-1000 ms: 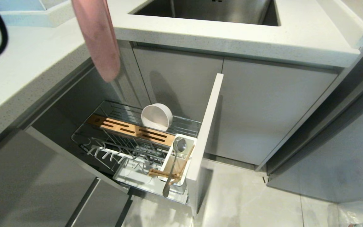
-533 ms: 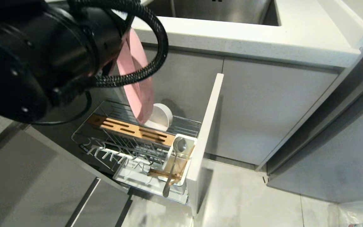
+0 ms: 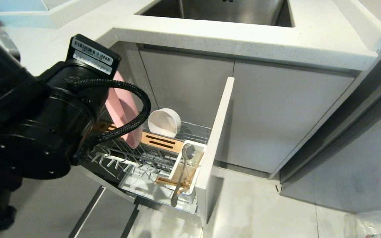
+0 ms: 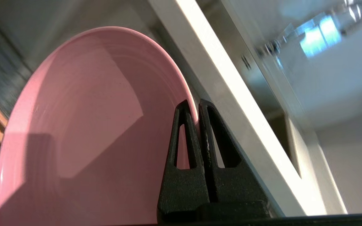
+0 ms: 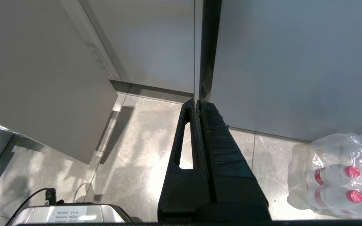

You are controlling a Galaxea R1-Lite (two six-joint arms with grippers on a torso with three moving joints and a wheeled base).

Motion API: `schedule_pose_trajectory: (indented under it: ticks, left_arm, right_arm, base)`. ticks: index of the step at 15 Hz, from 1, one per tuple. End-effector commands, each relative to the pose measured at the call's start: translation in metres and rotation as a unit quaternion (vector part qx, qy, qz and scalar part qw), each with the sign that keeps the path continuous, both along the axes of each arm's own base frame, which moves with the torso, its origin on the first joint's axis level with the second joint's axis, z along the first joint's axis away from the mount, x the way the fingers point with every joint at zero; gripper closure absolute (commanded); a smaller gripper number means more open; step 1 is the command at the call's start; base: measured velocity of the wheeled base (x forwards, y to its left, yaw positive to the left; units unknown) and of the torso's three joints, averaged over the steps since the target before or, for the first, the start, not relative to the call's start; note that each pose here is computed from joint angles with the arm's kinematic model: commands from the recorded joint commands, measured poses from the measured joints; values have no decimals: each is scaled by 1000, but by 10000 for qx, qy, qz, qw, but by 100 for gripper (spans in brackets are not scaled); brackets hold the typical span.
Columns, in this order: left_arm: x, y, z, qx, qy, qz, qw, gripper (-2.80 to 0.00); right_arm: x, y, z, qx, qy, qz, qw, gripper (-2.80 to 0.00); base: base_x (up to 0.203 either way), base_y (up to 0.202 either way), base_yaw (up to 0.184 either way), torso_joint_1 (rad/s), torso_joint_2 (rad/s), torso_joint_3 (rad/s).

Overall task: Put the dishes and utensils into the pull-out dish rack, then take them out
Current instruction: Pick up the plate and place it in the cupboard

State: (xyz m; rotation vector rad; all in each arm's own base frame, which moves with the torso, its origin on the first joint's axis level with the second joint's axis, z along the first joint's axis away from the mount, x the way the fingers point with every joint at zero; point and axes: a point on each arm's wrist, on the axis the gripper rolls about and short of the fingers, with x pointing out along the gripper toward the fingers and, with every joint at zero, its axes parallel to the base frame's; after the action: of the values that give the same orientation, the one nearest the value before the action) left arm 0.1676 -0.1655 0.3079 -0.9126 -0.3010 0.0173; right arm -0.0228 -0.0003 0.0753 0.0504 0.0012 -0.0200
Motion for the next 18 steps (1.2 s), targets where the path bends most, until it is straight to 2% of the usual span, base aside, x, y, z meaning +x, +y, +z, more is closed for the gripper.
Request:
schedule_pose_trajectory:
  ticks: [1, 4, 10, 14, 18]
  left_arm:
    - [5, 4, -7, -58, -10, 170, 9998, 0]
    - [21, 3, -20, -83, 79, 355, 9993, 0]
    - [61, -19, -69, -202, 592, 612, 9962, 0]
    - [75, -18, -82, -450, 657, 732, 9941, 0]
    - [81, -18, -90, -449, 736, 972, 9915, 0]
  right_arm:
    - [0, 0, 0, 1, 7, 0, 10000, 0]
    - [0, 0, 0, 1, 7, 0, 10000, 0]
    - [0, 0, 0, 1, 7, 0, 10000, 0]
    - [0, 0, 0, 1, 7, 0, 10000, 0]
    - [0, 0, 0, 1, 7, 0, 10000, 0]
  base:
    - [0, 0, 0, 0, 0, 0]
    - [0, 0, 0, 0, 0, 0]
    - [0, 0, 0, 0, 0, 0]
    - [0, 0, 0, 0, 0, 0]
    - [0, 0, 0, 0, 0, 0]
